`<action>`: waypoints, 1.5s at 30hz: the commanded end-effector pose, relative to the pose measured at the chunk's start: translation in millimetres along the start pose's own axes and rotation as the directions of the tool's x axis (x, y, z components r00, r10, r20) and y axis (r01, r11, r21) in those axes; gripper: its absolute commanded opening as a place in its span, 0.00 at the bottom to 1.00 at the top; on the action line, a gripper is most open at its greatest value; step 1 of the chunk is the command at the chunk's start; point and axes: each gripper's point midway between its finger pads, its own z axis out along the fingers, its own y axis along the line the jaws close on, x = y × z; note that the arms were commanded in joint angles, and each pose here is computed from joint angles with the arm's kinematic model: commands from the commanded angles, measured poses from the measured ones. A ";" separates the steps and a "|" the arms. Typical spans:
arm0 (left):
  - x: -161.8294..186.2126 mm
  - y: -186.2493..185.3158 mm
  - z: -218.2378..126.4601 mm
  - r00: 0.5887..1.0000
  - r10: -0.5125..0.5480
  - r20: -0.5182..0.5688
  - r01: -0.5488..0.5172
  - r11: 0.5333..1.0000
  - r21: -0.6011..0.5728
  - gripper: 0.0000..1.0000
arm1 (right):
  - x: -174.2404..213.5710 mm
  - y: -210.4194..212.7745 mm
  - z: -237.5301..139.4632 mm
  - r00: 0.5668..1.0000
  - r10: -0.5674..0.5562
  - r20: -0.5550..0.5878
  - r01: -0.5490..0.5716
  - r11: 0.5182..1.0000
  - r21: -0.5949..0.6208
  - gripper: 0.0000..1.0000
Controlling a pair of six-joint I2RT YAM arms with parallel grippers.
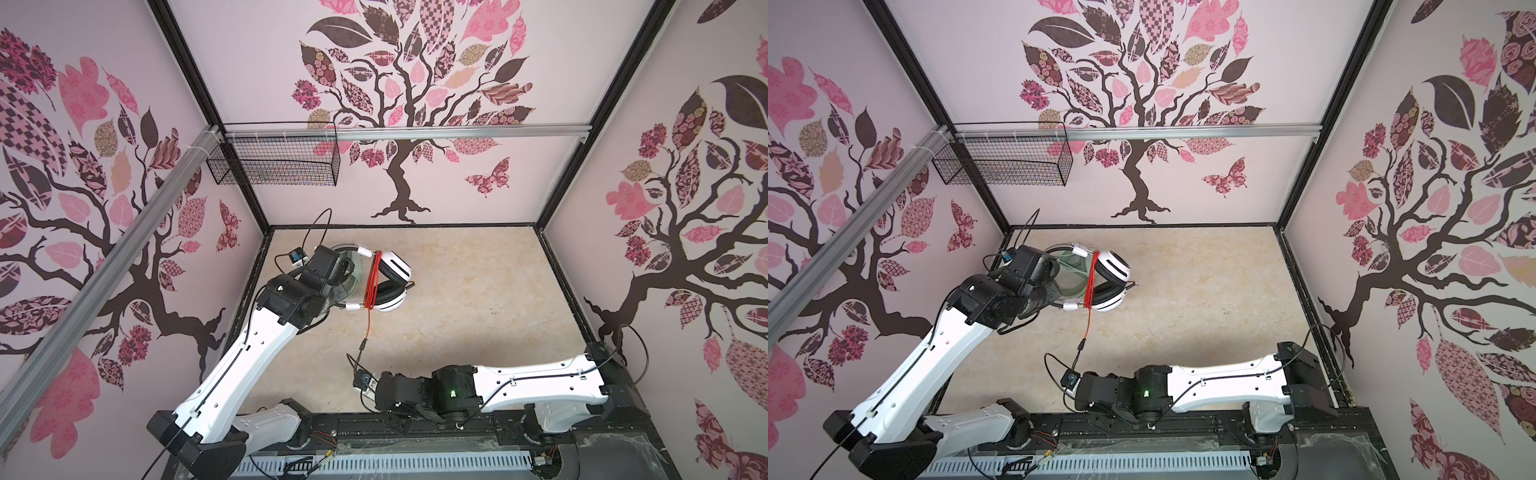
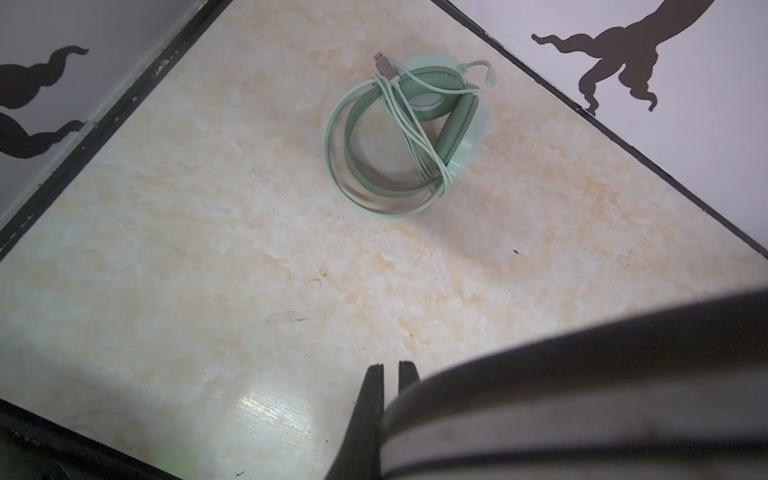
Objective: Wrap the headphones
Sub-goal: 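Pull the plug end down and toward the robot with the right gripper, then wrap the black cable over the headset with the right gripper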
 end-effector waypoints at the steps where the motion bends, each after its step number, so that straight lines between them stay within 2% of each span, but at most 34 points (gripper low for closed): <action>1: -13.9 -6.8 4.4 0.997 -0.017 0.078 0.015 1.000 0.017 0.00 | -7.0 -7.8 -34.5 1.000 -0.025 -0.010 0.026 0.998 0.057 0.00; 11: 1.3 -2.4 22.0 0.994 0.107 0.024 -0.106 0.994 -0.040 0.00 | -37.6 -26.4 -99.2 0.996 -0.090 0.005 0.088 0.981 0.174 0.00; 23: 16.9 8.2 27.5 0.986 0.168 -0.018 -0.168 0.985 -0.048 0.00 | -79.2 -61.4 -158.8 0.981 -0.167 0.093 0.120 0.916 0.383 0.00; 33: 37.2 12.3 31.4 0.966 0.246 -0.082 -0.247 0.969 -0.004 0.00 | -101.3 -85.3 -184.2 0.961 -0.266 0.081 0.182 0.823 0.537 0.00; 39: 57.0 6.2 30.4 0.935 0.326 -0.137 -0.318 0.945 0.077 0.00 | -111.3 -112.1 -189.4 0.962 -0.246 0.120 0.145 0.830 0.539 0.00; 44: 68.4 3.2 24.5 0.921 0.361 -0.148 -0.345 0.930 0.123 0.00 | -112.3 -130.7 -179.6 0.961 -0.244 0.127 0.143 0.838 0.526 0.00; 45: 70.2 3.7 23.4 0.919 0.364 -0.154 -0.346 0.929 0.131 0.00 | -110.5 -145.5 -176.7 0.968 -0.220 0.120 0.122 0.833 0.539 0.00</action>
